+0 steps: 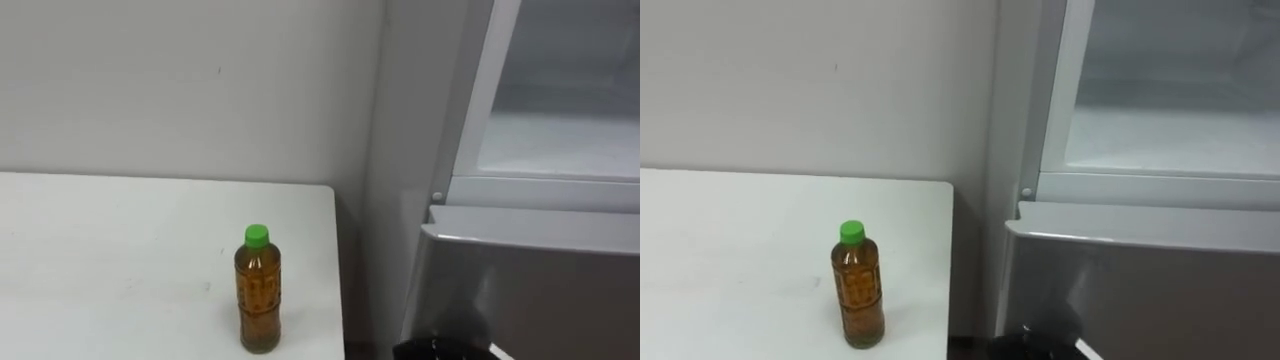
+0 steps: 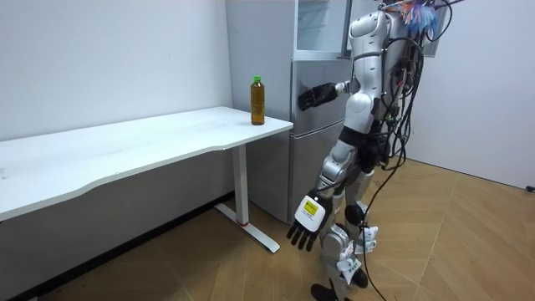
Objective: Put the bottle in the upper fridge
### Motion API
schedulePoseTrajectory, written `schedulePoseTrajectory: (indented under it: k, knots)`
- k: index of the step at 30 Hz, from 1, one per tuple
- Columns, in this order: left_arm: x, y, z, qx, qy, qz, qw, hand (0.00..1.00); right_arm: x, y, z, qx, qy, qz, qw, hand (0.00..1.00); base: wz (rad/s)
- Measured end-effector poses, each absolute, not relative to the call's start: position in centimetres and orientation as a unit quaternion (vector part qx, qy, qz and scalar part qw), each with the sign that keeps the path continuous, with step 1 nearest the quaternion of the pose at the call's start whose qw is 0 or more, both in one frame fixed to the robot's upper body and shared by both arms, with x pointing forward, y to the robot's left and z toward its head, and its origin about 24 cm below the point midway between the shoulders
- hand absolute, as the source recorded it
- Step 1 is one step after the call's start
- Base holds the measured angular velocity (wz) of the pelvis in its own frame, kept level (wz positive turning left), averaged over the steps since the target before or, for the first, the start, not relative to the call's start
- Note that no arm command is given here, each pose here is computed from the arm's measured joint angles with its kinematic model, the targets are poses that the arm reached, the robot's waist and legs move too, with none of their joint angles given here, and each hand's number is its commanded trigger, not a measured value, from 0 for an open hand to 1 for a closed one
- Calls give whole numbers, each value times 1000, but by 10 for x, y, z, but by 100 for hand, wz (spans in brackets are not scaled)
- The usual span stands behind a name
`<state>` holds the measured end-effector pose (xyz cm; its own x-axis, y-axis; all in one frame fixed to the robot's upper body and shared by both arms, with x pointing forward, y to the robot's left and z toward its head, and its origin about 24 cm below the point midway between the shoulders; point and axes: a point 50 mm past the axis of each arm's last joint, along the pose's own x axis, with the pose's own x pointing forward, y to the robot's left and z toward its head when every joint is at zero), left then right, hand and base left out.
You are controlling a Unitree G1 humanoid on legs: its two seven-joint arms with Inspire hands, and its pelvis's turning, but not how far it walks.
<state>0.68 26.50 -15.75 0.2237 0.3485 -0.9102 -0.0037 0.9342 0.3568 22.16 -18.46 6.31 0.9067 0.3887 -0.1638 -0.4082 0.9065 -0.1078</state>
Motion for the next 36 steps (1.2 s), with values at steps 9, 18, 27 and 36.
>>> schedulePoseTrajectory:
  k: [9,18,27,36]
  knots:
    - [6,266,-157,150,615,109,766,0,241,-156,120,33,-119,252,960,0,18]
    - [12,264,-157,155,612,99,769,0,244,-149,108,41,-98,253,962,0,0]
    - [10,263,-158,153,621,93,763,0,242,-136,102,57,-89,268,958,0,3]
    - [11,263,-158,153,621,93,763,0,243,-133,99,60,-82,266,959,0,9]
